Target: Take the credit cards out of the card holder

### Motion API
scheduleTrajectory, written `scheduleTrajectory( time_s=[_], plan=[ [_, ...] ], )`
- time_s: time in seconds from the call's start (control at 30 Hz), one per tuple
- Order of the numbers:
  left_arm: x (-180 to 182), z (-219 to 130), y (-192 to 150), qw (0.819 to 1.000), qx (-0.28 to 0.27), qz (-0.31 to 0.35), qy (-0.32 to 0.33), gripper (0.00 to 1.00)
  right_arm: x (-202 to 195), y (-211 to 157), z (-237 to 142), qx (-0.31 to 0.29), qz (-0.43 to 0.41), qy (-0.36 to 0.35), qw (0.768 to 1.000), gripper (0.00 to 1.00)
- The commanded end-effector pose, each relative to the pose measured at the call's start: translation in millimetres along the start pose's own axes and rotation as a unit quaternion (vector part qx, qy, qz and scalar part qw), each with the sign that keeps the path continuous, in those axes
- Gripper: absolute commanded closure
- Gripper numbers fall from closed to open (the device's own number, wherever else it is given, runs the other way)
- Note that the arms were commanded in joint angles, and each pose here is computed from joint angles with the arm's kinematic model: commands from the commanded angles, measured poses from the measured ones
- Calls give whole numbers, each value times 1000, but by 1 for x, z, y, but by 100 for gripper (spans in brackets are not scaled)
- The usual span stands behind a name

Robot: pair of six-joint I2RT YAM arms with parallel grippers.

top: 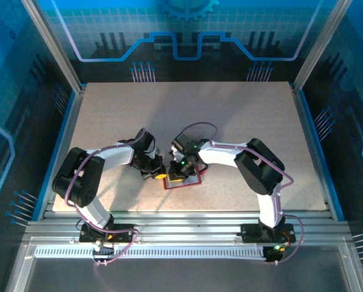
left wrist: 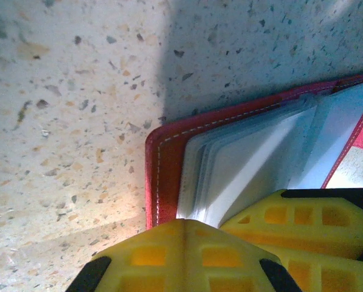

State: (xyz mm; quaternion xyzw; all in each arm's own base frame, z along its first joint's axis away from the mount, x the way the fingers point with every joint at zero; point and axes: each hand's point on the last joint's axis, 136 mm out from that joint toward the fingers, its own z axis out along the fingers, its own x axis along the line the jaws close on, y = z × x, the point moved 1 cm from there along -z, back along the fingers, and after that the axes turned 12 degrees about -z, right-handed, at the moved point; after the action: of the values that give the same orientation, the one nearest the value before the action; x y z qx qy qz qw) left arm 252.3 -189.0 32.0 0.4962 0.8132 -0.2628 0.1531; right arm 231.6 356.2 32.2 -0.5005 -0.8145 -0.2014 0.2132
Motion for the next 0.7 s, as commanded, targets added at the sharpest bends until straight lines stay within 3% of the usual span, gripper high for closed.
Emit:
scheduleTrajectory(
  time_s=[0.0, 0.67],
  plan=[
    [3, 5, -8, 1000, 21, -11, -2, 100, -11, -7, -3, 10, 9, -31, 999, 86],
    [8, 14, 3, 999, 22, -4, 27, 100, -27, -13, -14, -8, 40, -60, 997, 82]
  ],
)
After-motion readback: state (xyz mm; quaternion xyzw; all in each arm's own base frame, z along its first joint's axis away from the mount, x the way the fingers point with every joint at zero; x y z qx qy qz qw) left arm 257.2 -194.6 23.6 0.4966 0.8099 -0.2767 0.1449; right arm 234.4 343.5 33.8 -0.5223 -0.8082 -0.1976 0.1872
